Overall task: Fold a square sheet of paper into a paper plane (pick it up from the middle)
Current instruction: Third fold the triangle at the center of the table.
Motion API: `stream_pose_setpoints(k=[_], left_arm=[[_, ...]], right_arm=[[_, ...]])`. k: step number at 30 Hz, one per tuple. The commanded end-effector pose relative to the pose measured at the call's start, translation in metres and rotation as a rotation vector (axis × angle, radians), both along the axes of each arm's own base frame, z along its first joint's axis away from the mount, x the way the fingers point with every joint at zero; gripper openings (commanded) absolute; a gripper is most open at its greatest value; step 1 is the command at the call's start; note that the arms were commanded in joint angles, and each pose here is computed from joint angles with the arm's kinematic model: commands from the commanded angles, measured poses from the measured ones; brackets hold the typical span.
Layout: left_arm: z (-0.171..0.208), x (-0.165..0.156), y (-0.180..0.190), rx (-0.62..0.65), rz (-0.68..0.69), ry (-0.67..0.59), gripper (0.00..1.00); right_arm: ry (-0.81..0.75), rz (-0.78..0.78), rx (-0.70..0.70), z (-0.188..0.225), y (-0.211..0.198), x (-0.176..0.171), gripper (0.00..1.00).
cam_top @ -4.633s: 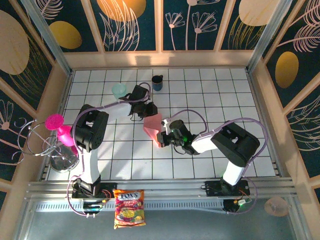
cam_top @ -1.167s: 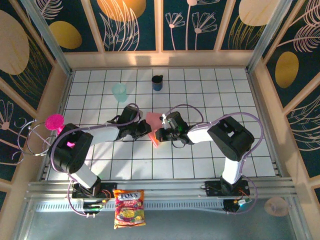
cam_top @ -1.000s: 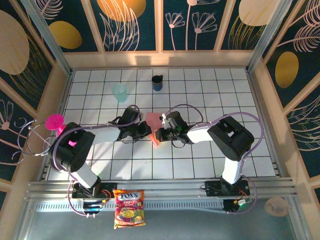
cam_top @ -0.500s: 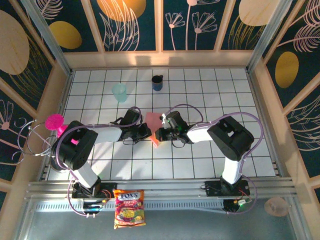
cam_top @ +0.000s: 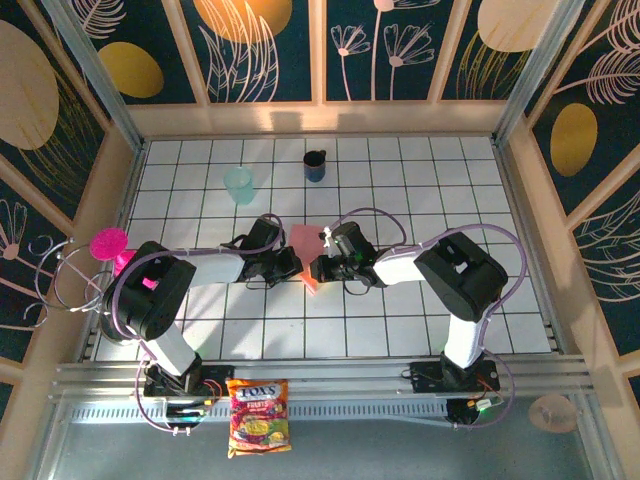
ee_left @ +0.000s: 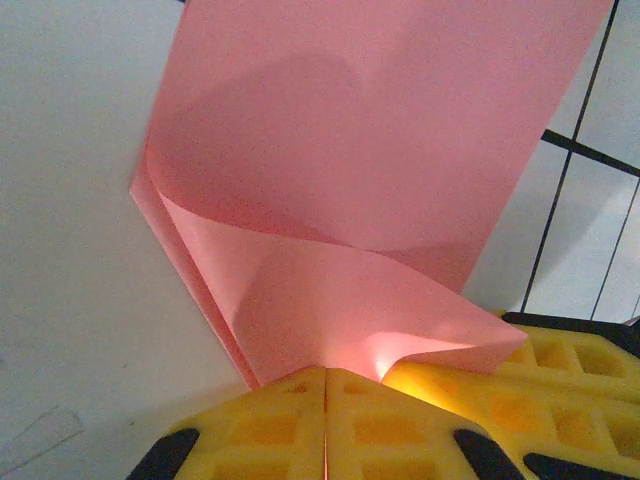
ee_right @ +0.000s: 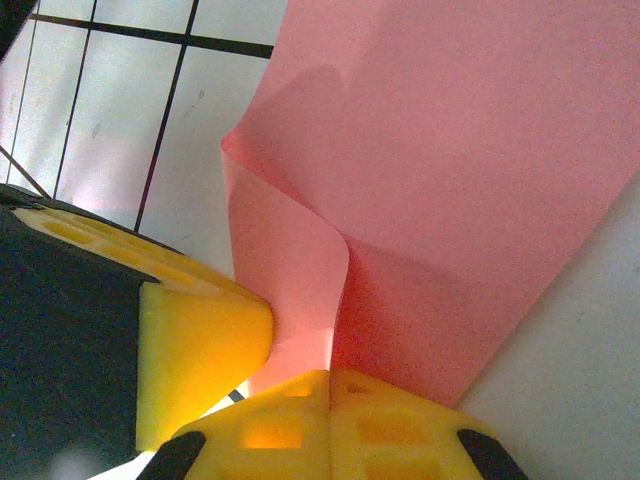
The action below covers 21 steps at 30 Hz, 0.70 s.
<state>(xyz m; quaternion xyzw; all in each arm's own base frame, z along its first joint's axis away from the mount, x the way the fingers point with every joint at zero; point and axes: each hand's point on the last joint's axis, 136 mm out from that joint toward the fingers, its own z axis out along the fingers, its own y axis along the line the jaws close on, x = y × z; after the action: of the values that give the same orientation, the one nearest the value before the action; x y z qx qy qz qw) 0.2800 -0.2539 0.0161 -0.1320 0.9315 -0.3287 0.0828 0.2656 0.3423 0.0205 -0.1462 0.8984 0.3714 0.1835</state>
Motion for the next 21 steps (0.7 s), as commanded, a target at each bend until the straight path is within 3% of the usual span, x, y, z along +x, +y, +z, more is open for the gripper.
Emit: stream_pose_setpoints(k=[1,9,13,17,21], left_arm=[[-0.008,-0.003,0.004,0.039,0.005,0.024,0.09],[-0.017,-0.01,0.011,0.058,0.01,0.044,0.09],[-0.02,-0.012,0.012,0.053,0.025,0.051,0.09],[-0.02,-0.011,0.011,0.026,0.057,0.05,0.08],[-0.015,-0.003,0.006,-0.02,0.1,0.035,0.08]], right_arm=[[0.041,-0.017,-0.055,-0.021,-0.007,0.0,0.08],[0.023,-0.03,-0.046,-0.011,-0.007,0.007,0.13],[0.01,-0.055,-0.014,0.008,-0.008,0.014,0.21],[-0.018,-0.153,0.018,0.039,-0.021,0.028,0.34],[-0.027,-0.28,0.036,0.058,-0.047,0.04,0.37]])
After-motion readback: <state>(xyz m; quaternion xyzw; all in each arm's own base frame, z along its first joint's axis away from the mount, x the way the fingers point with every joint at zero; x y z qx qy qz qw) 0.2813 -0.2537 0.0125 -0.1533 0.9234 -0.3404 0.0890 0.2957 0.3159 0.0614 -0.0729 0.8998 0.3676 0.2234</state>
